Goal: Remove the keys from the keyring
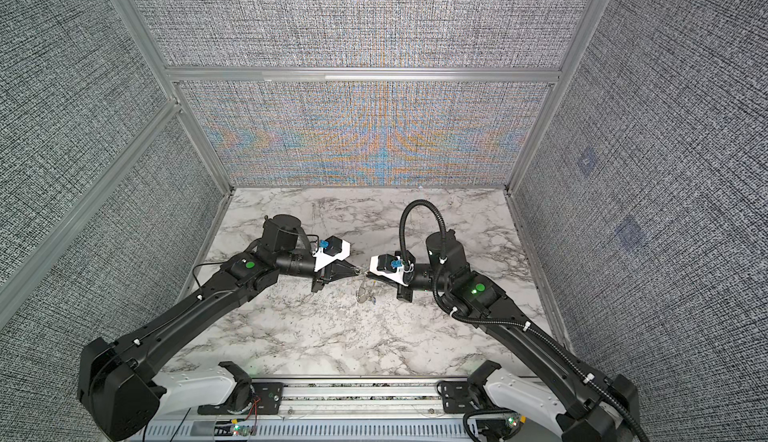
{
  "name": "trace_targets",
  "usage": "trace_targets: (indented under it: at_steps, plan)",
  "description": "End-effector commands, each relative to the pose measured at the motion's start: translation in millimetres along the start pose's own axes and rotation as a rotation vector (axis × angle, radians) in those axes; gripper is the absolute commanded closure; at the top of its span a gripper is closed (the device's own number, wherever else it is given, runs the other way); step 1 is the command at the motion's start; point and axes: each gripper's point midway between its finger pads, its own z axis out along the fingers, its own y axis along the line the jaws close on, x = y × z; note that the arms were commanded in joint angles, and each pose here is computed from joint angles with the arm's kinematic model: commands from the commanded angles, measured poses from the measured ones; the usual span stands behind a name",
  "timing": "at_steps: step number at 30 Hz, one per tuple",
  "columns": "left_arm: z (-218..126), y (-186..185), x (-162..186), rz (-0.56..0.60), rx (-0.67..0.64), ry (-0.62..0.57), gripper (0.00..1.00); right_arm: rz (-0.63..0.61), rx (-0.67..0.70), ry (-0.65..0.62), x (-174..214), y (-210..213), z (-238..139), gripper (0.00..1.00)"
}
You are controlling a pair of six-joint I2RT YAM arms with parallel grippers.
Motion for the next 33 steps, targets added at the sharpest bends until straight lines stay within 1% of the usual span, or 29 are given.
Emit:
trace_targets:
  at_steps: [1,8,22,33]
  plan:
    - [-2.0,3.2,4.0,-0.008,-0.007,0.019,1.0,-0.002,-0.022,-0.017,-3.4,4.9,-0.6,1.0]
    - [-1.4,1.8,4.9,-0.003,0.003,0.017,1.0,0.025,-0.023,-0.074,-15.7,2.6,-0.4,1.0]
    - [-7.6,-0.5,-13.1,0.093,-0.019,-0.052,1.0,0.139,-0.048,-0.137,-29.5,-1.8,4.0,1.0]
    - [-7.0,-5.7,-15.2,0.082,-0.003,-0.08,1.0,0.2,-0.018,-0.2,-36.4,-15.9,0.9,1.0]
